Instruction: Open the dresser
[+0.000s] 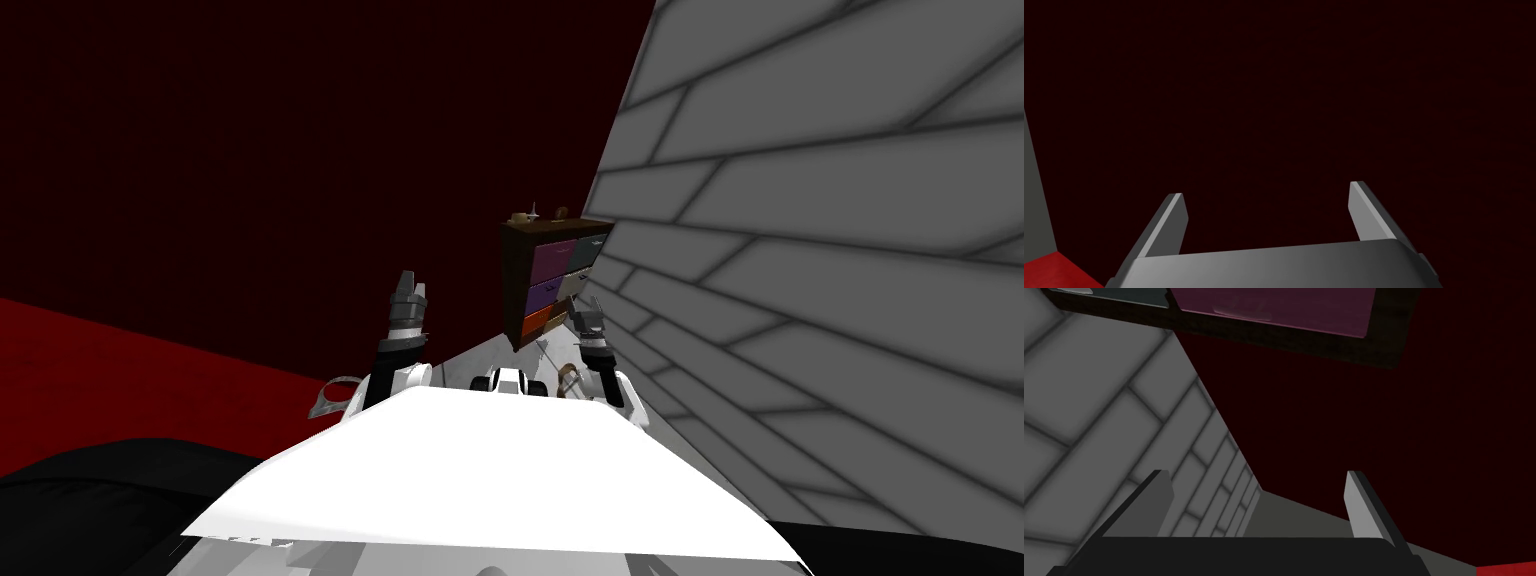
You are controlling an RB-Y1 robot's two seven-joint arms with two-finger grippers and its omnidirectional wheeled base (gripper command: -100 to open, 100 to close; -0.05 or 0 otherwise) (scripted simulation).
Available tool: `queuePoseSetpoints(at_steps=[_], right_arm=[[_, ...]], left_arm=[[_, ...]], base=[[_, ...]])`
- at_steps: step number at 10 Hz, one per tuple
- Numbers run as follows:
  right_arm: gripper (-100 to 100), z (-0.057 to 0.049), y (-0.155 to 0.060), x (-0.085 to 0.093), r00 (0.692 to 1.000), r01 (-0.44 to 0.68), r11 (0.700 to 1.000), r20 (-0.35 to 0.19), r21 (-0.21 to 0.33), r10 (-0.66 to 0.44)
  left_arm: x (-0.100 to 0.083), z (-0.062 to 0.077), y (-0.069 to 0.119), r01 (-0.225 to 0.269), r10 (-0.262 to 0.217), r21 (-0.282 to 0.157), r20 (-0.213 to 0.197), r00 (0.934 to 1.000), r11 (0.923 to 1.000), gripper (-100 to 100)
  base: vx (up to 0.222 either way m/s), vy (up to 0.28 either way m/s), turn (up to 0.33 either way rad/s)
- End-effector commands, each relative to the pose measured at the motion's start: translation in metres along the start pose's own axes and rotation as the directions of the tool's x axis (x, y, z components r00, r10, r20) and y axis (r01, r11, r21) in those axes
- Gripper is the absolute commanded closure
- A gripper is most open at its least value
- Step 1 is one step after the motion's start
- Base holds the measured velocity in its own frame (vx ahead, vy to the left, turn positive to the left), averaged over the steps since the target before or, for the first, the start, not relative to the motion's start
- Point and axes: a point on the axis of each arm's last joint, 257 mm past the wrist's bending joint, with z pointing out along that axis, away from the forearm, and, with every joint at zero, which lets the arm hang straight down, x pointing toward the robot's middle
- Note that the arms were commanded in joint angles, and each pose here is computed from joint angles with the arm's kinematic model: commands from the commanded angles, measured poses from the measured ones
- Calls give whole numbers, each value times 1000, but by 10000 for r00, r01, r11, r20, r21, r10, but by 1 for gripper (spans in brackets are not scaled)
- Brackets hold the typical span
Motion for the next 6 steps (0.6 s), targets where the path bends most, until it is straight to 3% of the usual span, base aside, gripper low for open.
queuePoseSetpoints(at_steps=[1, 2, 3, 5, 6], right_arm=[[-100, -2, 1, 12, 9966, 814, 9966, -145, -105, -815], [-100, -2, 1, 12, 9948, 1007, 9949, -143, -108, -1009], [-100, -4, 2, 23, 9903, 1355, 9906, -274, -212, -1360], [-100, -4, 2, 23, 9843, 1740, 9845, -266, -223, -1746], [-100, -7, 3, 35, 9763, 2114, 9768, -393, -344, -2127]], left_arm=[[0, 0, 0, 0, 0, 0, 0, 10000, 10000, 0], [0, 0, 0, 0, 0, 0, 0, 10000, 10000, 0], [0, 0, 0, 0, 0, 0, 0, 10000, 10000, 0], [0, 0, 0, 0, 0, 0, 0, 10000, 10000, 0], [0, 0, 0, 0, 0, 0, 0, 10000, 10000, 0]], base=[[59, -13, 12], [31, -2, -2], [48, -6, 18], [32, -4, 7], [44, -2, 18]])
